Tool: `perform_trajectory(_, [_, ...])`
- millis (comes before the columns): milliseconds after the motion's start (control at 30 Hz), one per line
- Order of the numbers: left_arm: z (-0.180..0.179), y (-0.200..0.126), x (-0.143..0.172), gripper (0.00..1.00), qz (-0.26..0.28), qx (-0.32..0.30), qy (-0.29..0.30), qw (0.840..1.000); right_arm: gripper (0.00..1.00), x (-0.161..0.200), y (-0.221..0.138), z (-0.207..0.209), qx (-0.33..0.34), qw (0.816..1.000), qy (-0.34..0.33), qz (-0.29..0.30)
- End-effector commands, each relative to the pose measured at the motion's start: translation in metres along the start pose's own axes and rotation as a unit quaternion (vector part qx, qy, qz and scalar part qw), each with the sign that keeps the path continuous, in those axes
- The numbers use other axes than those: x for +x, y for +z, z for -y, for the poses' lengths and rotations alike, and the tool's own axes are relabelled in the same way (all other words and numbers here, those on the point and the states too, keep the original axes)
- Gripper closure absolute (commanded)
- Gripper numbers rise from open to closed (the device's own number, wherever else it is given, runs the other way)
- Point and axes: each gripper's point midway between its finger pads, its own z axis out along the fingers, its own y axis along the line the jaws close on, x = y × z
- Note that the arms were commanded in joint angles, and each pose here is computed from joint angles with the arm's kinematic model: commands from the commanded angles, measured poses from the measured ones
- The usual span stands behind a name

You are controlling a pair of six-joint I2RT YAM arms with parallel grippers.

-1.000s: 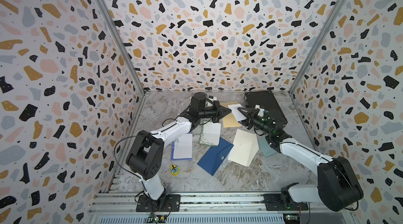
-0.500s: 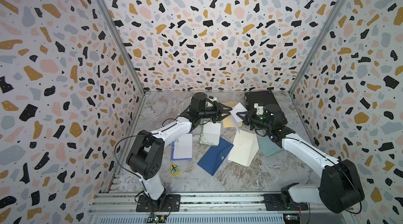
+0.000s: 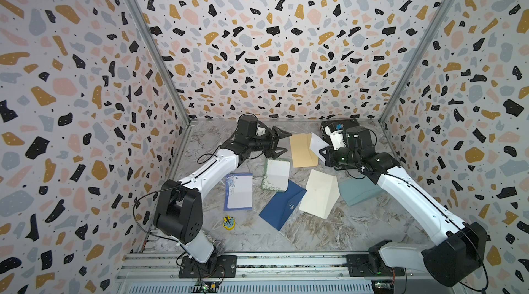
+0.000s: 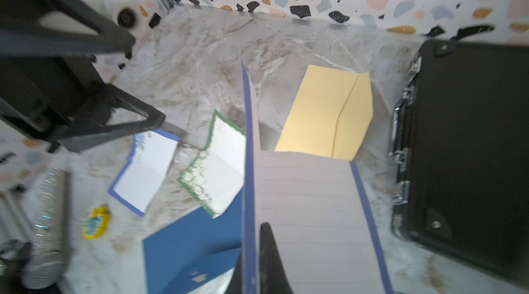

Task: Take the letter paper out of the envelope
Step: Unfold the letter paper.

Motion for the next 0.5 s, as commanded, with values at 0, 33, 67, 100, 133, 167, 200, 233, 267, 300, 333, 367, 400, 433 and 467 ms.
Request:
perform_trajectory(0, [0.001, 0.000, 0.006, 0.26, -0.016, 0.003, -0.004, 1.000, 1.00, -0.010, -0.007, 0.004, 0.045, 0.982, -0.178, 0.043])
perform_trajectory(33, [-0.001, 0.001, 0.007, 0.25, -0.021, 0.000, -0.004, 1.000, 1.00, -0.011, -0.007, -0.004, 0.039, 0.974, -0.214, 0.063])
perform_trajectory(67, [-0.003, 0.002, 0.008, 0.25, -0.026, -0.003, -0.003, 1.000, 1.00, -0.012, -0.008, -0.012, 0.030, 0.963, -0.253, 0.086])
perform_trajectory(100, [-0.004, 0.003, 0.008, 0.24, -0.030, -0.005, -0.001, 1.000, 1.00, -0.011, -0.009, -0.022, 0.025, 0.948, -0.298, 0.112])
perform_trajectory(133, [-0.004, 0.004, 0.009, 0.20, -0.035, -0.006, 0.006, 0.999, 1.00, -0.010, -0.009, -0.030, 0.026, 0.930, -0.342, 0.136])
perform_trajectory(167, [-0.003, 0.004, 0.009, 0.19, -0.038, -0.006, 0.013, 0.999, 1.00, -0.007, -0.009, -0.035, 0.026, 0.915, -0.376, 0.145])
perform_trajectory(200, [-0.004, 0.004, 0.010, 0.15, -0.041, -0.010, 0.026, 0.999, 1.00, -0.001, -0.006, -0.038, 0.026, 0.905, -0.401, 0.137])
perform_trajectory(233, [-0.006, 0.004, 0.011, 0.14, -0.045, -0.019, 0.039, 0.998, 1.00, 0.003, -0.004, -0.038, 0.027, 0.902, -0.411, 0.126])
perform_trajectory(267, [-0.008, 0.003, 0.013, 0.14, -0.049, -0.028, 0.049, 0.997, 1.00, 0.006, -0.002, -0.039, 0.022, 0.900, -0.419, 0.118])
perform_trajectory(300, [-0.013, 0.002, 0.015, 0.14, -0.055, -0.042, 0.057, 0.996, 1.00, 0.009, -0.002, -0.042, 0.017, 0.895, -0.429, 0.118])
perform_trajectory(333, [-0.017, 0.002, 0.016, 0.15, -0.060, -0.049, 0.065, 0.995, 1.00, 0.011, -0.003, -0.044, 0.014, 0.891, -0.437, 0.121])
perform_trajectory(367, [-0.020, 0.001, 0.019, 0.15, -0.067, -0.055, 0.070, 0.994, 1.00, 0.010, -0.003, -0.046, 0.014, 0.887, -0.444, 0.125])
perform_trajectory(400, [-0.025, 0.001, 0.021, 0.15, -0.074, -0.061, 0.069, 0.993, 1.00, 0.011, -0.003, -0.047, 0.012, 0.885, -0.449, 0.124])
perform_trajectory(433, [-0.028, 0.002, 0.022, 0.17, -0.081, -0.062, 0.067, 0.992, 1.00, 0.012, -0.003, -0.048, 0.009, 0.882, -0.455, 0.124])
perform_trajectory(467, [-0.032, 0.004, 0.023, 0.19, -0.089, -0.062, 0.064, 0.992, 1.00, 0.012, -0.003, -0.050, 0.008, 0.880, -0.459, 0.124])
